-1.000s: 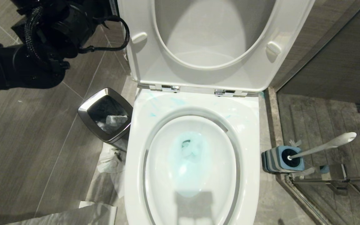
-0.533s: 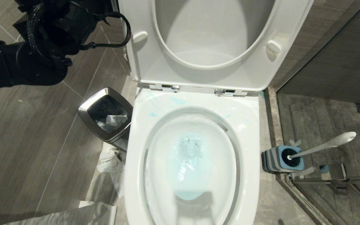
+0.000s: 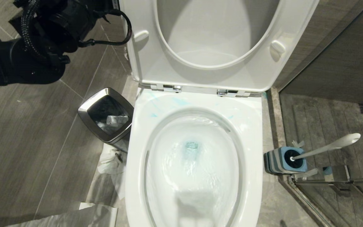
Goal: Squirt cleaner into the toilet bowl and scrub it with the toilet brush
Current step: Flush the toilet
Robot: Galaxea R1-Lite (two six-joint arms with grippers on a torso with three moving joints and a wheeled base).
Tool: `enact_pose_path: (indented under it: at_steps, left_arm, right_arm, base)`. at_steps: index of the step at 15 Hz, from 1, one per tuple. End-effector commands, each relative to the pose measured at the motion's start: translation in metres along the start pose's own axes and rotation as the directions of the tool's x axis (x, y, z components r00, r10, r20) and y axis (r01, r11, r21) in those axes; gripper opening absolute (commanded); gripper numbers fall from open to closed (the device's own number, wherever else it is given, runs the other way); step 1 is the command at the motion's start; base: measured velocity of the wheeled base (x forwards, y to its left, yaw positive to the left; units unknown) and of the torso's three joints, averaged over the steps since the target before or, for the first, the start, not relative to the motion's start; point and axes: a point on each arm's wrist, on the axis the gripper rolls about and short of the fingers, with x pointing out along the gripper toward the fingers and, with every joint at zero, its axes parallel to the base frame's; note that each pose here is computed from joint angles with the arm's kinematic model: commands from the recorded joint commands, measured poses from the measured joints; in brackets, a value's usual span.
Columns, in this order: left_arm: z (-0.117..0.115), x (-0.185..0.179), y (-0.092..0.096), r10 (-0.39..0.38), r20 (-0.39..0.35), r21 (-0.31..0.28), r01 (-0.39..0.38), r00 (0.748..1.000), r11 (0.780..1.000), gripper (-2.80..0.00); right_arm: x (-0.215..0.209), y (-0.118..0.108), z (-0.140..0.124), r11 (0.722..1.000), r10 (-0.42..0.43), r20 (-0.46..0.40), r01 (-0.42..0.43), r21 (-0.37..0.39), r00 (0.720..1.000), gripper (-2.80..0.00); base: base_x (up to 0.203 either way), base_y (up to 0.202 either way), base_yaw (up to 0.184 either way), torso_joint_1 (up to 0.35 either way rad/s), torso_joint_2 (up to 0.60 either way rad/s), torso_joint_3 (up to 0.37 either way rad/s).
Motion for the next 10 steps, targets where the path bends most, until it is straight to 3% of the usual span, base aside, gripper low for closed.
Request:
enact_pose_path:
  at_steps: [1,7,10]
  left_arm:
    - [0.018,-0.003,0.005,0.017,0.048,-0.009,-0.016,0.999,1.000,-2.80]
    - [0.035,-0.005,0.010,0.029,0.096,0.003,-0.030,0.995,1.000,-2.80]
    - [0.047,-0.009,0.016,0.043,0.122,0.045,-0.049,0.992,0.998,-2.80]
  right_arm:
    - [0.001,0.000,-0.003,1.000,0.001,-0.011,-0.001,0.000,1.000,-2.80]
    - [0.001,0.000,-0.003,1.000,0.001,-0.011,-0.001,0.000,1.000,-2.80]
    - [0.001,0.000,-0.003,1.000,0.002,-0.011,-0.002,0.000,1.000,-2.80]
  base:
    - [0.000,0.000,0.000,0.000,0.00,0.000]
    - [0.000,0.000,0.000,0.000,0.00,0.000]
    - [0.000,0.000,0.000,0.000,0.00,0.000]
